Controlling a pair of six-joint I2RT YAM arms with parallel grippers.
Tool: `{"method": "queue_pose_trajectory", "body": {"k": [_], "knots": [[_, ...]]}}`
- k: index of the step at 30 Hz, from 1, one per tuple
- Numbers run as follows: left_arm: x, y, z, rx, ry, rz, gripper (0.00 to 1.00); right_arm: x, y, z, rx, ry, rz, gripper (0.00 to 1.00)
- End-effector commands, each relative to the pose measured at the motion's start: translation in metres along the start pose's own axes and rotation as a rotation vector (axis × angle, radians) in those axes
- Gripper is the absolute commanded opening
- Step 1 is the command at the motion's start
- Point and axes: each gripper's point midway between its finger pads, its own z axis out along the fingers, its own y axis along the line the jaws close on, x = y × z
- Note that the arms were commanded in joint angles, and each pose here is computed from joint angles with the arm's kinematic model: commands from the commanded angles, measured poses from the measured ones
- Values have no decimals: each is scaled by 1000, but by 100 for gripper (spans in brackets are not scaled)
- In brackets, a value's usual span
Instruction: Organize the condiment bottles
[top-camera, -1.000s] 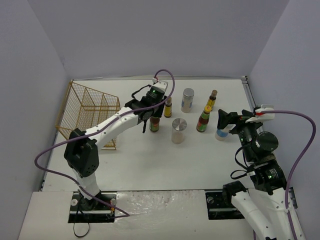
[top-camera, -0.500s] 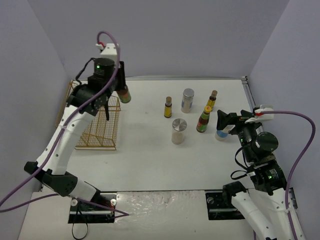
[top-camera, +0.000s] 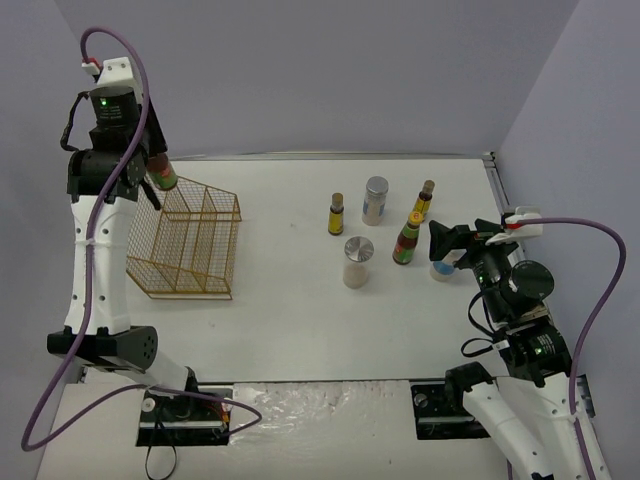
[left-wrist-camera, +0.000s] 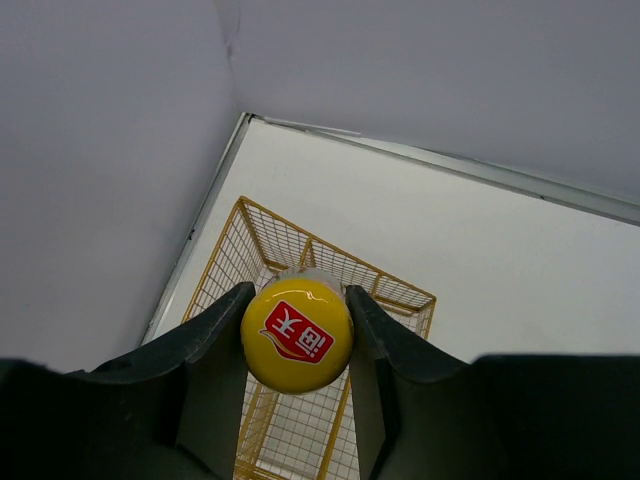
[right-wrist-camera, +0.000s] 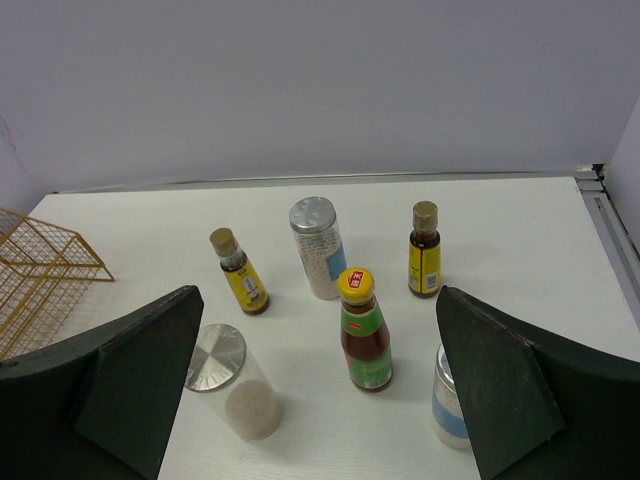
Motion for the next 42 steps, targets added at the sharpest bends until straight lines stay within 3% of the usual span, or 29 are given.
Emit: {"method": "queue_pose_trajectory", "body": {"k": [1, 12, 42], "knots": [[-52, 12, -1, 9, -166, -75, 0, -20, 9, 3, -38, -69, 17, 100], [-34, 56, 36, -142, -159, -125, 0, -16, 6, -2, -28, -75, 22, 100], [51, 67, 98, -257, -85, -241, 0, -9, 5, -8, -26, -80, 27, 100]]}}
